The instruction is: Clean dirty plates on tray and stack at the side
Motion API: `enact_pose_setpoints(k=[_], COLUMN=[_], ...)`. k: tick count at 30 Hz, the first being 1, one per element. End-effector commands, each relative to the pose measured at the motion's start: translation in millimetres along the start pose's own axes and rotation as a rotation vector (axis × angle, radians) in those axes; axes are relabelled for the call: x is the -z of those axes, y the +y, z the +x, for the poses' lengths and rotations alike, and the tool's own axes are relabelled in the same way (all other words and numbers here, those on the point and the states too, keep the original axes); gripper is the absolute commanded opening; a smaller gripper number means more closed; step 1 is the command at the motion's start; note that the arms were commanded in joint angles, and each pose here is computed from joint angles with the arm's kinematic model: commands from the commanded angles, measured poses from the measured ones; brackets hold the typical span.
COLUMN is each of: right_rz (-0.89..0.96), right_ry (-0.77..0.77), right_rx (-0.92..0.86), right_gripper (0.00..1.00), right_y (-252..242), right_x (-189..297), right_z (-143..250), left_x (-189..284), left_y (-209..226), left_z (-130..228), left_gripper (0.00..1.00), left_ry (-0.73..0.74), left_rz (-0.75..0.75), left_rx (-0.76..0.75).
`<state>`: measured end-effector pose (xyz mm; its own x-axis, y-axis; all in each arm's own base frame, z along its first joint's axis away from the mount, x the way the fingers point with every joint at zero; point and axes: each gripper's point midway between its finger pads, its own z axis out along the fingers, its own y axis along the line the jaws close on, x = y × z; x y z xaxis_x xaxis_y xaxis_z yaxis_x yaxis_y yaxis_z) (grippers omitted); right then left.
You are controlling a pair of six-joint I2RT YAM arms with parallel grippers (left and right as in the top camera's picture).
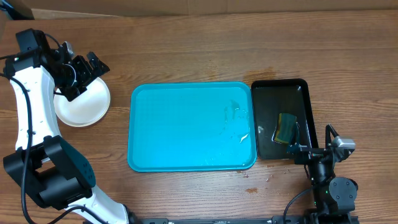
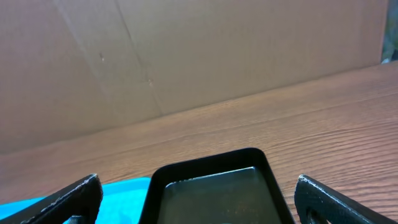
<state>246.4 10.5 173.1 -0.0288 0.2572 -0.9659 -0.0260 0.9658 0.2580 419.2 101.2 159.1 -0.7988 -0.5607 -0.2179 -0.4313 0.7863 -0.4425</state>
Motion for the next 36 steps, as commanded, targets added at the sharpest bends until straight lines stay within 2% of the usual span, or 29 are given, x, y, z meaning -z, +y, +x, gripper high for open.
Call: enact_pose_setpoints(k=[1,4,6,36], right_rz=[-0.004,-0.052,-0.053,-0.05], right_ry=[-0.003,0.009,0.008,0.008], right_rx=[0.125,0.284,0.324,0.323], right_gripper=[1.0,1.0,1.0,1.0], right_y=[-0.2,7.6,7.7,7.1], right_x=[0.1,0.3,0.3,0.3], right_z=[1.9,5.7,5.7,5.5], left_x=[10.5,10.5,10.5,8.6], left_y=[-7.3,-7.4,-7.3,-7.9], left_z=[-4.9,-4.9,-4.9,-4.1], left_gripper=[1.0,1.0,1.0,1.0], left_ry=[-0.032,-0.032,-0.032,-0.028], left_rz=[0.003,0.003,0.003,0.003], left_rx=[-0.039,-0.039,-0.039,-0.041])
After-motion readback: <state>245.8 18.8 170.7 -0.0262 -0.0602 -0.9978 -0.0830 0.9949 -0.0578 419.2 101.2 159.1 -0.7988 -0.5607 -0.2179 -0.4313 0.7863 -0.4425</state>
